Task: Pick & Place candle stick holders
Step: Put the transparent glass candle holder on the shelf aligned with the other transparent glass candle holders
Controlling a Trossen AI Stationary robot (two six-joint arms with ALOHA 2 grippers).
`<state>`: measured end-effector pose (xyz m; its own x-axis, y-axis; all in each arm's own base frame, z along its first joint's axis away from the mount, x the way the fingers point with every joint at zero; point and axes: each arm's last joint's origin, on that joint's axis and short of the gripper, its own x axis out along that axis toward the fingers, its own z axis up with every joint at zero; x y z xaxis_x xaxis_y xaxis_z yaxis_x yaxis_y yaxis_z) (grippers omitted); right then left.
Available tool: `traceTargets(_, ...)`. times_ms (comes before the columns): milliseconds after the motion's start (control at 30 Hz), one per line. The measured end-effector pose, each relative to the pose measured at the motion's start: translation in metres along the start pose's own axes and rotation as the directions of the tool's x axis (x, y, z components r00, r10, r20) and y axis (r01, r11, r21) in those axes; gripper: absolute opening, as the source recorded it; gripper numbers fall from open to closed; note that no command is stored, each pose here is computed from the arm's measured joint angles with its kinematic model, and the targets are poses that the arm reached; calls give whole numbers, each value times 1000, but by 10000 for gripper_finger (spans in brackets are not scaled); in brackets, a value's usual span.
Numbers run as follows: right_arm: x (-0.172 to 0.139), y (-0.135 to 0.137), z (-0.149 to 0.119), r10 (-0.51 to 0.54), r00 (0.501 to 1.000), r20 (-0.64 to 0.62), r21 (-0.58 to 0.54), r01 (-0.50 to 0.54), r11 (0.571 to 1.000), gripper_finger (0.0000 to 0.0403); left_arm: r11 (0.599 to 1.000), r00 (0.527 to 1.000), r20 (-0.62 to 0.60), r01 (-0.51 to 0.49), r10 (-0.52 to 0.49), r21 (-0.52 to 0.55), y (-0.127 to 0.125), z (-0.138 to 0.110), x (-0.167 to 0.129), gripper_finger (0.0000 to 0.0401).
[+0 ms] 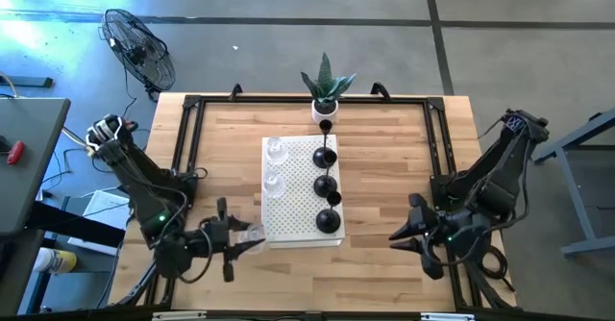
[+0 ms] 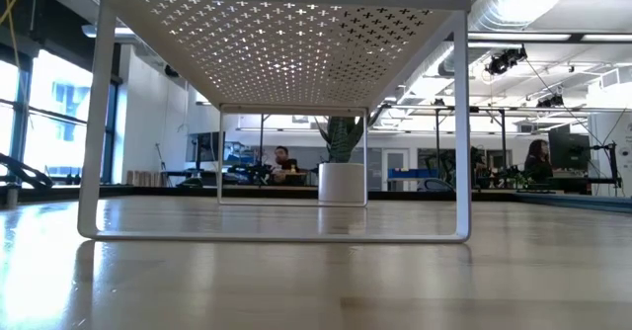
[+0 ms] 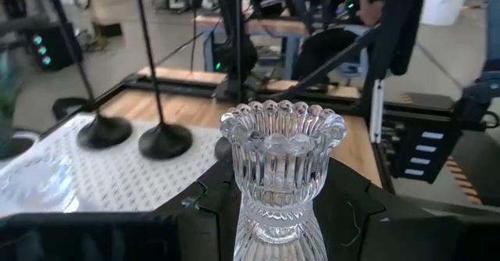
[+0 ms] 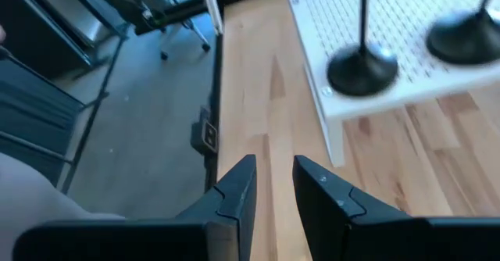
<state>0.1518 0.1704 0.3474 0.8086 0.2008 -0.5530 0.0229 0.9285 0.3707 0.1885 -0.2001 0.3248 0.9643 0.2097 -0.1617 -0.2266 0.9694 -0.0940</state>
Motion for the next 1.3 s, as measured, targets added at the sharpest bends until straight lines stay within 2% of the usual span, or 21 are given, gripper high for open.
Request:
traceTargets(133, 2, 3, 7, 51, 998, 37, -24, -50, 998, 79, 1000, 1000, 5, 23, -23, -6, 10, -13, 17, 120)
traceTargets(267, 3, 5, 11, 101, 994, 40, -26, -100, 995, 79, 987, 987, 73, 147, -142, -63, 22, -26, 37, 120)
traceTargets(367, 3, 7, 12, 121, 992, 44, -25, -120, 992, 79, 978, 968, 158, 206, -197, -41, 30, -32, 43, 120)
traceTargets(467, 2, 8, 13, 128, 991, 50, -12, -127, 992, 79, 965, 946, 193, 263, -261, 19, 36, -38, 45, 120)
traceTargets(567, 2, 8, 13, 128, 991, 50, 4, -128, 992, 79, 953, 936, 182, 297, -302, 51, 43, -47, 50, 120)
traceTargets(933, 2, 8, 14, 118, 991, 68, 73, -123, 990, 79, 931, 919, 146, 361, -366, 58, 76, -72, 70, 120)
traceTargets(1067, 2, 7, 14, 99, 991, 86, 79, -106, 991, 79, 927, 915, 151, 372, -375, 50, 85, -73, 74, 120)
traceTargets(1300, 4, 5, 18, 83, 991, 102, 91, -92, 992, 79, 895, 886, 132, 443, -445, 49, 92, -76, 79, 120)
